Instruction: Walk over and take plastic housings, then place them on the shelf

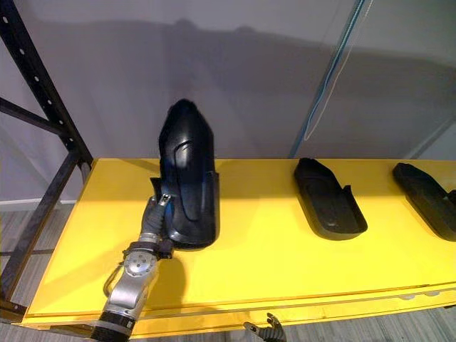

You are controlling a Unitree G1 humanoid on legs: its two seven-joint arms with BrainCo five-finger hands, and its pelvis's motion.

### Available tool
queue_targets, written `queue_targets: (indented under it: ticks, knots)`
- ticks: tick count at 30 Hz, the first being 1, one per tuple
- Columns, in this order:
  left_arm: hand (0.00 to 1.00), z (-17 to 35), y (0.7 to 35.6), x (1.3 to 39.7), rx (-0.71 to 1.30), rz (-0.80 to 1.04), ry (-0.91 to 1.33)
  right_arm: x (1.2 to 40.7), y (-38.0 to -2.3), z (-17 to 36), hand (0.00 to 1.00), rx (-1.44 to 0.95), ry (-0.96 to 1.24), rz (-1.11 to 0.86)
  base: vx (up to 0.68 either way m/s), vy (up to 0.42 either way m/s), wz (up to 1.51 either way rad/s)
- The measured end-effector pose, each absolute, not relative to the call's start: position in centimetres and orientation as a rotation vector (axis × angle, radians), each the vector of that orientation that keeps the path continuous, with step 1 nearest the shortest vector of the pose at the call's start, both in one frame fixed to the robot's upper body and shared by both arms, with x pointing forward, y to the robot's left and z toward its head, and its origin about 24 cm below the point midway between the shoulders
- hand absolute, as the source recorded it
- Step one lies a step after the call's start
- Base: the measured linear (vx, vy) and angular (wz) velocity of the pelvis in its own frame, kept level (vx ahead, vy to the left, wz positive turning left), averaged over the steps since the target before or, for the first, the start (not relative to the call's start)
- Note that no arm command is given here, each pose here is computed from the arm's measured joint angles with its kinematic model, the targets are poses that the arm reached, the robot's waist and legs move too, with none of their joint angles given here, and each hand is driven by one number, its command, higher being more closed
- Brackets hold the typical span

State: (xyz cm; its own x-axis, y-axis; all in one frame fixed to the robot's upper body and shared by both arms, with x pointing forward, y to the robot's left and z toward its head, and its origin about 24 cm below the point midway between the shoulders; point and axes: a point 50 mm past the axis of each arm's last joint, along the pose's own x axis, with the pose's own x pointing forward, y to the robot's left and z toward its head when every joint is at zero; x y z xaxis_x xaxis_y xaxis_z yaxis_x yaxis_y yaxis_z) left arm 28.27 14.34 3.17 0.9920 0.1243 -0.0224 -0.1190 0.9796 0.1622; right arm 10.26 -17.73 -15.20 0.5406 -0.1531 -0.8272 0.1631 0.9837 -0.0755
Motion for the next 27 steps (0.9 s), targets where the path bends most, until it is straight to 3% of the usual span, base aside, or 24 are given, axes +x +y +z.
queue_targets:
  ticks: [13,14,27]
  knots:
    - [1.00,1.7,17.1,30.2,0.265,0.210,0.149,11.1,-18.4,-14.9,0.00,0.011,0.956,-0.175,-0.18,0.024,-0.06]
    - [0.00,1.6,17.1,30.3,0.265,0.211,0.160,11.1,-18.5,-14.9,0.00,0.010,0.957,-0.180,-0.21,0.057,0.00]
    - [0.00,2.3,16.7,30.6,0.244,0.244,0.132,10.9,-18.5,-15.2,0.00,0.011,0.980,-0.176,0.01,0.030,0.03]
